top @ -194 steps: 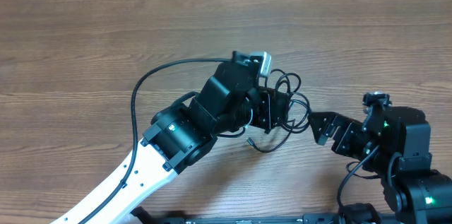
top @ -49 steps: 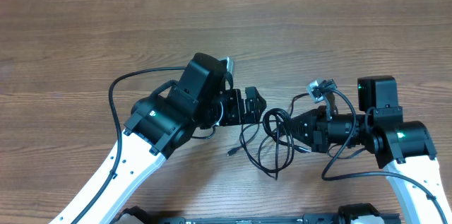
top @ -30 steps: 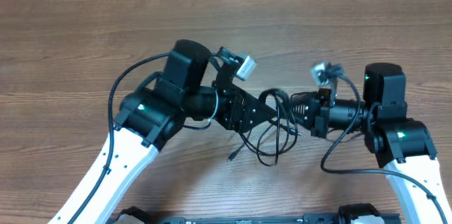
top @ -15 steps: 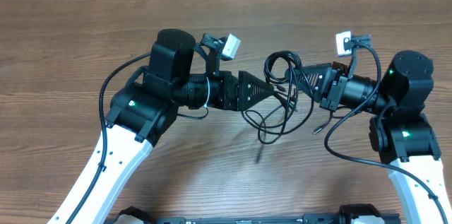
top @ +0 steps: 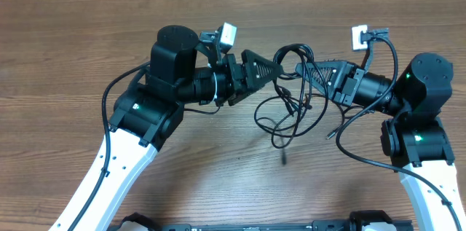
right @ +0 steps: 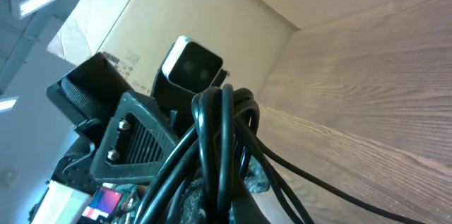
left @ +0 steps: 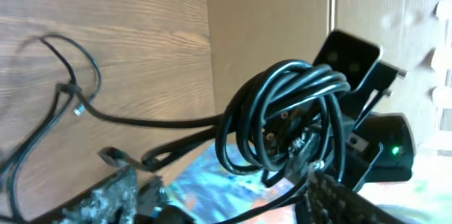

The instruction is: Untangle cables

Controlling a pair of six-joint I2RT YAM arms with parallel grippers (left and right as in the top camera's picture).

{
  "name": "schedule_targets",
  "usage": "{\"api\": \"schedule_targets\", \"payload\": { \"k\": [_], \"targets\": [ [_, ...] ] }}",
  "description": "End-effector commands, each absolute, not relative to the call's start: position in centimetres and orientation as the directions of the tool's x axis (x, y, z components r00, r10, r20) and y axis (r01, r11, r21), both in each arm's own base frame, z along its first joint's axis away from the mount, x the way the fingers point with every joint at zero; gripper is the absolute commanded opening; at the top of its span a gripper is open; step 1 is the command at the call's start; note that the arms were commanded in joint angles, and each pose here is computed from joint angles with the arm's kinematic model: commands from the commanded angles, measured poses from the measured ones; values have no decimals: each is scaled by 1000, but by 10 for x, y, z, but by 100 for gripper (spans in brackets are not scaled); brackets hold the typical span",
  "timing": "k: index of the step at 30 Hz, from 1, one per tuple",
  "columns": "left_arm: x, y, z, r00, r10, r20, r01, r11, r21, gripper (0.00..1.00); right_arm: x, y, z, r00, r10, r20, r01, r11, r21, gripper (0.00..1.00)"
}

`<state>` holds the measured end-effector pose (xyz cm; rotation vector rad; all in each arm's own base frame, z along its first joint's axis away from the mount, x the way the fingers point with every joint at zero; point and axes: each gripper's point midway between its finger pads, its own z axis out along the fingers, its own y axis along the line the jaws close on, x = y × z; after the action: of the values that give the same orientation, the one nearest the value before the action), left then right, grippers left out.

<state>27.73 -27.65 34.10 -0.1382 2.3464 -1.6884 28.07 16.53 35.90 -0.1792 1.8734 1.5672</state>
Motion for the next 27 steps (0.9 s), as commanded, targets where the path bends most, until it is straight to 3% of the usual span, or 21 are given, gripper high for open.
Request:
{"api": "schedule_targets", "payload": {
  "k": [1,7,17,24,27],
  "targets": [
    [278,-274,348,-961,-276,-32,-50,284,-958,69,283,163,368,-737,331,-590,-522,276,807,4],
    [282,-275,347,-943,-329,41,-134,266,-955,61,285,163,368,-733,337,-590,-520,282,807,4],
    [283,-288,356,-929,-368,33,-129,241,-962,59,276,177,368,-749,301,-590,-533,256,807,4],
    [286,-287,355,-922,-386,36,-138,241,-961,38,274,178,368,-765,298,-572,-519,243,820,4],
    [288,-286,355,-917,-398,32,-139,243,-960,33,274,179,368,-795,308,-523,-474,223,852,4]
  ]
}}
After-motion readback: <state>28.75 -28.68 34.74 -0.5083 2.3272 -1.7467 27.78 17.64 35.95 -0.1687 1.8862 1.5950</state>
